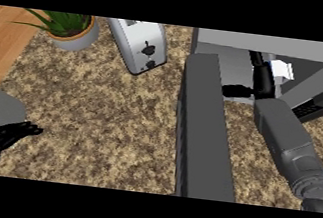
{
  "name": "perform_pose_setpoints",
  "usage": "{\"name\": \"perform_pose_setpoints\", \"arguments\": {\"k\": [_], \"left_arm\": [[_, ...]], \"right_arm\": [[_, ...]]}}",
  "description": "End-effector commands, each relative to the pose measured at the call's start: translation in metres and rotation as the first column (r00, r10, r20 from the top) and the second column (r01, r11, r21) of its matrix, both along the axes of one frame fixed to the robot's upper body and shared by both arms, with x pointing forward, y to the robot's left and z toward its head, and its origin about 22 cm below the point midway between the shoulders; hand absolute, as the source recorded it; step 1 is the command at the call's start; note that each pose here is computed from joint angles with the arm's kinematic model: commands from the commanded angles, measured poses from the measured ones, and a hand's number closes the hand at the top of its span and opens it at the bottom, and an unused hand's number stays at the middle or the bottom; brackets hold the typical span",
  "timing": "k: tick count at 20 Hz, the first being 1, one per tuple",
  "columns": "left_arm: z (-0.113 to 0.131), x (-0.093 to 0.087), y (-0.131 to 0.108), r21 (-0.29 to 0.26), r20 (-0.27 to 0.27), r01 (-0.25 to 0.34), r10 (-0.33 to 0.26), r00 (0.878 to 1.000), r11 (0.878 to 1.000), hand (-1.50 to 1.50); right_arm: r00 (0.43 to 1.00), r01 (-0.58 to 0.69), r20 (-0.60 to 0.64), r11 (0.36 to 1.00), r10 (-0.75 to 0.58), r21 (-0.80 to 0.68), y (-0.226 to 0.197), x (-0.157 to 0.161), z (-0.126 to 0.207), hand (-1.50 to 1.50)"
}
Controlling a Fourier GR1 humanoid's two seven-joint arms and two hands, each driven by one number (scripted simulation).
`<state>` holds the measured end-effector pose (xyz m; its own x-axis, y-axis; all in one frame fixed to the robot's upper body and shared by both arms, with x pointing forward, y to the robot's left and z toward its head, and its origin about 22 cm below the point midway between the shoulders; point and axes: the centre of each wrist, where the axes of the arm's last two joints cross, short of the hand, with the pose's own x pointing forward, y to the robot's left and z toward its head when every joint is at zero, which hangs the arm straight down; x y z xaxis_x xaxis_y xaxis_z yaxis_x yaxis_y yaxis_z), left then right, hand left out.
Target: Pick up the milk, place it into the microwave and close the microwave
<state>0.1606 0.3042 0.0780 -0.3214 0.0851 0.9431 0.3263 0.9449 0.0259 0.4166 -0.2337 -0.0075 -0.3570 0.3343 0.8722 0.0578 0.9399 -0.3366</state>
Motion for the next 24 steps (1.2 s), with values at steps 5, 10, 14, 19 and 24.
{"name": "perform_pose_setpoints", "arguments": {"k": [5, 10, 14, 19, 24], "left_arm": [[-0.003, 0.000, -0.030, -0.006, -0.049, 0.069, -0.069, 0.996, 0.998, 1.50], [-0.014, 0.015, -0.057, -0.017, -0.066, 0.114, -0.115, 0.991, 0.993, 1.50], [-0.009, 0.020, -0.073, -0.027, -0.097, 0.143, -0.145, 0.985, 0.989, 1.50], [0.002, 0.039, -0.095, 0.053, -0.085, 0.210, -0.205, 0.975, 0.976, 1.50], [-0.008, 0.033, -0.128, 0.080, -0.066, 0.199, -0.194, 0.979, 0.977, 1.50]], "right_arm": [[0.985, -0.131, -0.075, 0.962, 0.153, 0.239, -0.024, -0.032, -0.042, -1.50], [0.980, -0.148, -0.088, 0.949, 0.178, 0.277, -0.018, -0.055, -0.070, -1.50], [0.979, -0.143, -0.100, 0.951, 0.176, 0.275, -0.024, -0.081, -0.095, -1.50], [0.981, -0.127, -0.105, 0.952, 0.161, 0.277, -0.058, -0.103, -0.104, -1.50], [0.985, -0.106, -0.103, 0.953, 0.140, 0.284, -0.078, -0.143, -0.122, -1.50]]}}
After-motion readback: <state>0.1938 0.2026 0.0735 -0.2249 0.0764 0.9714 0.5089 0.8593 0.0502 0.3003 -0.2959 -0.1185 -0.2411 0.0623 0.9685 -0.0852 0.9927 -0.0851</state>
